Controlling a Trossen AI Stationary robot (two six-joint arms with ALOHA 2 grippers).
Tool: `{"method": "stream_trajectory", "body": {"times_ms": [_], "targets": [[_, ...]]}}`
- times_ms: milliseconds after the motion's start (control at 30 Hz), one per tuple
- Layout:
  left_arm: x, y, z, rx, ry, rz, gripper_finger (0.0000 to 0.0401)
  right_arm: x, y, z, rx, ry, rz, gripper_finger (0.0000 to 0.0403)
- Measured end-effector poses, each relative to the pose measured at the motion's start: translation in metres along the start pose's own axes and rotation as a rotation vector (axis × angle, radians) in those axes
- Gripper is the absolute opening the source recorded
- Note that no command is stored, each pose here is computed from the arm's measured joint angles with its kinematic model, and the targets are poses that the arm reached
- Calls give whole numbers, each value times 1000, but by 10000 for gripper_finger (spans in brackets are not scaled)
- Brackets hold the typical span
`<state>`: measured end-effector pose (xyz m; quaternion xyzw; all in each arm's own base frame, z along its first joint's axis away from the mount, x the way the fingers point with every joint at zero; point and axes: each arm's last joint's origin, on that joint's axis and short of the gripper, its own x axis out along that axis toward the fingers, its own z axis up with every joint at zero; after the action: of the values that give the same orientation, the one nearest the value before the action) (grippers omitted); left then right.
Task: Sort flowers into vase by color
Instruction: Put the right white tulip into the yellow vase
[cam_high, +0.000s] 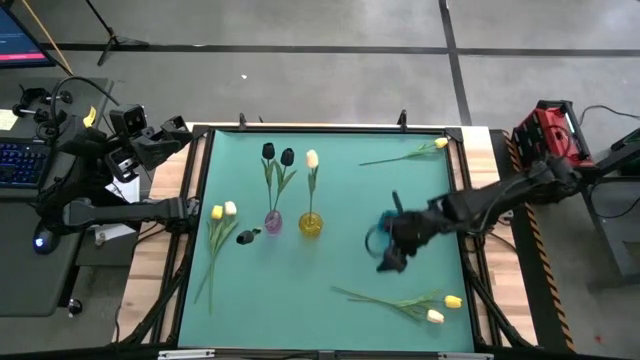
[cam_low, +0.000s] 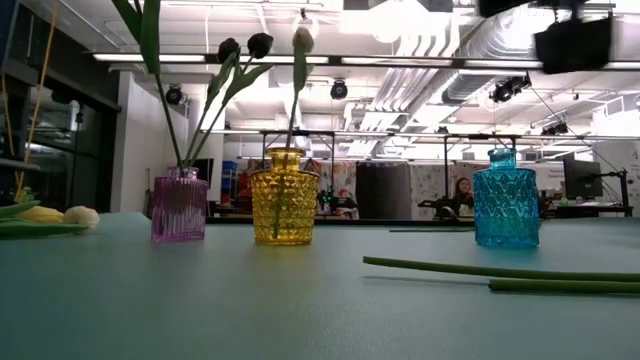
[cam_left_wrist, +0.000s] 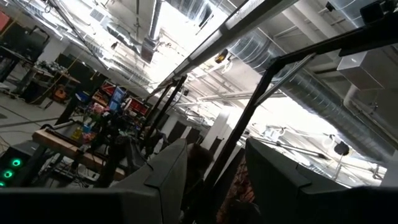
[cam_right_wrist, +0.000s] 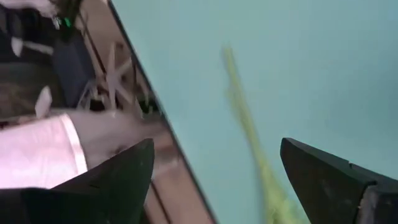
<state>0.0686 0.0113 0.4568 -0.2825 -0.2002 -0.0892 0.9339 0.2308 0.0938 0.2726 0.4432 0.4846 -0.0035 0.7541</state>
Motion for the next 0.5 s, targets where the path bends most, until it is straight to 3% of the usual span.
{"method": "stream_trajectory", "body": {"times_ms": [100, 300, 500], "targets": [[0, 0, 0, 0, 0, 0, 151, 18, 7, -23, 109, 93, -38, 335], [0, 0, 0, -1, 0, 0, 151, 50, 14, -71, 500, 258, -187, 314], [0, 0, 0, -1, 0, 0, 151, 75, 12, -122, 611, 440, -369, 269]]}}
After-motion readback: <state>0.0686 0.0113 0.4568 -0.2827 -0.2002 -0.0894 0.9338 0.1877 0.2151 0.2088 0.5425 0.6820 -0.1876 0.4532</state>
